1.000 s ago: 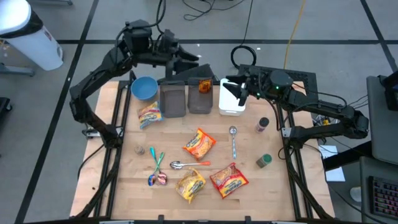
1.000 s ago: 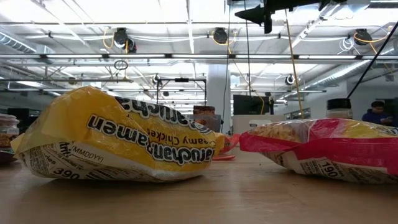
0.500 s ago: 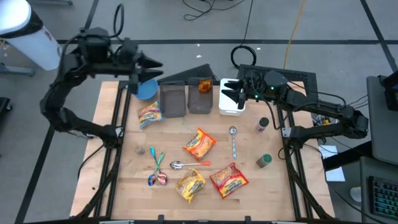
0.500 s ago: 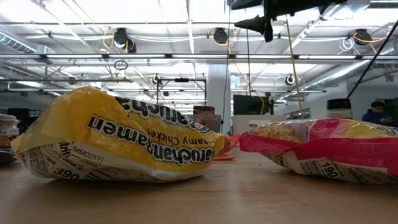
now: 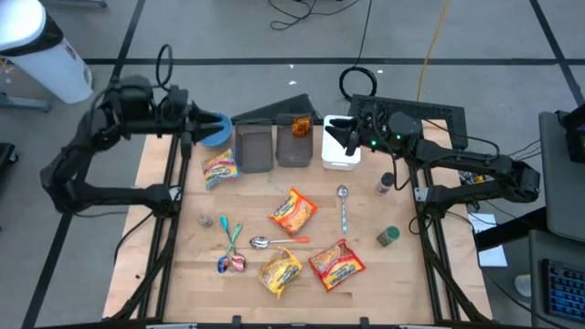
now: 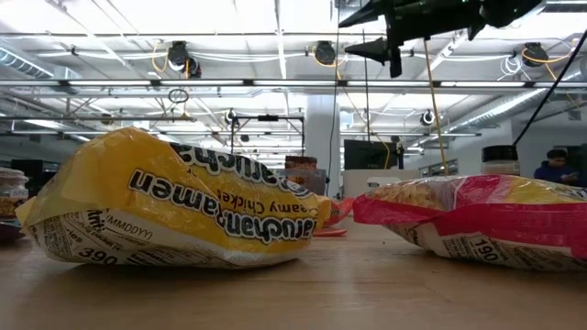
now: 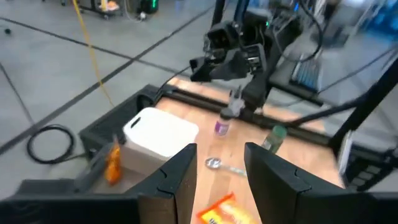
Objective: Pick & Place Food Item
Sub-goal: Put the blue noodle pack into the left black bin
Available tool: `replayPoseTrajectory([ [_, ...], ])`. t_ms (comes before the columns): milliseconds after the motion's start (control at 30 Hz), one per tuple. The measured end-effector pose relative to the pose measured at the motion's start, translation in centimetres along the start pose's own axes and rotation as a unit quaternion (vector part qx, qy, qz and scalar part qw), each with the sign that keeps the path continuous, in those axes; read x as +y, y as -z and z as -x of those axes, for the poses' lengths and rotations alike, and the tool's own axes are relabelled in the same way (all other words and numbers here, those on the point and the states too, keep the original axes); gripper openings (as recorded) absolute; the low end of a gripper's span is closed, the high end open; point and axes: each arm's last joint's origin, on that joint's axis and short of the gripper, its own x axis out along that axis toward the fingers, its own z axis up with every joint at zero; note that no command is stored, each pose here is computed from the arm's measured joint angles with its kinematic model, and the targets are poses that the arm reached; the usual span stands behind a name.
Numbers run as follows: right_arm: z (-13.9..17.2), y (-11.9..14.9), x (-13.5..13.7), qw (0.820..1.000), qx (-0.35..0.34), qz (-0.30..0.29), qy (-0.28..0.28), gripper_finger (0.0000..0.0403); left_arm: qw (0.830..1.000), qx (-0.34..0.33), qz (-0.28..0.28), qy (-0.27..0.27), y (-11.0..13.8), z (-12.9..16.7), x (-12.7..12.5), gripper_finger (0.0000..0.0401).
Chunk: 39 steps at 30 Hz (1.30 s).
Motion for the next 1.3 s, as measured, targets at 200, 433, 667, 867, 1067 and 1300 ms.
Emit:
replayPoseTrajectory([
  [200,0.0,0.2,-0.2,1.000,0.002,-0.017,0.002,0.0226,0.997,-0.021,0.063,0.047,4.7,-0.9,0.7,0.0141],
  [433,-0.3,0.5,-0.4,1.000,0.007,-0.015,0.005,0.0226,0.984,0.052,0.165,0.035,11.9,-1.7,1.7,0.0141],
  [667,-1.1,1.2,-0.8,1.000,0.019,-0.015,0.010,0.0226,0.968,0.108,0.224,0.022,16.7,-2.3,2.1,0.0141],
  [867,-1.5,1.6,-1.2,0.999,0.030,-0.008,0.015,0.0226,0.955,0.206,0.209,-0.046,19.1,-2.2,2.2,0.0140],
  [1067,-1.5,1.7,-1.2,0.999,0.035,0.009,0.015,0.0226,0.948,0.273,0.134,-0.099,20.2,-3.4,1.9,0.0140],
  [1300,-1.5,1.8,-1.1,0.999,0.050,0.012,-0.002,0.0226,0.917,0.338,0.030,-0.208,21.6,-5.8,0.9,0.0140],
])
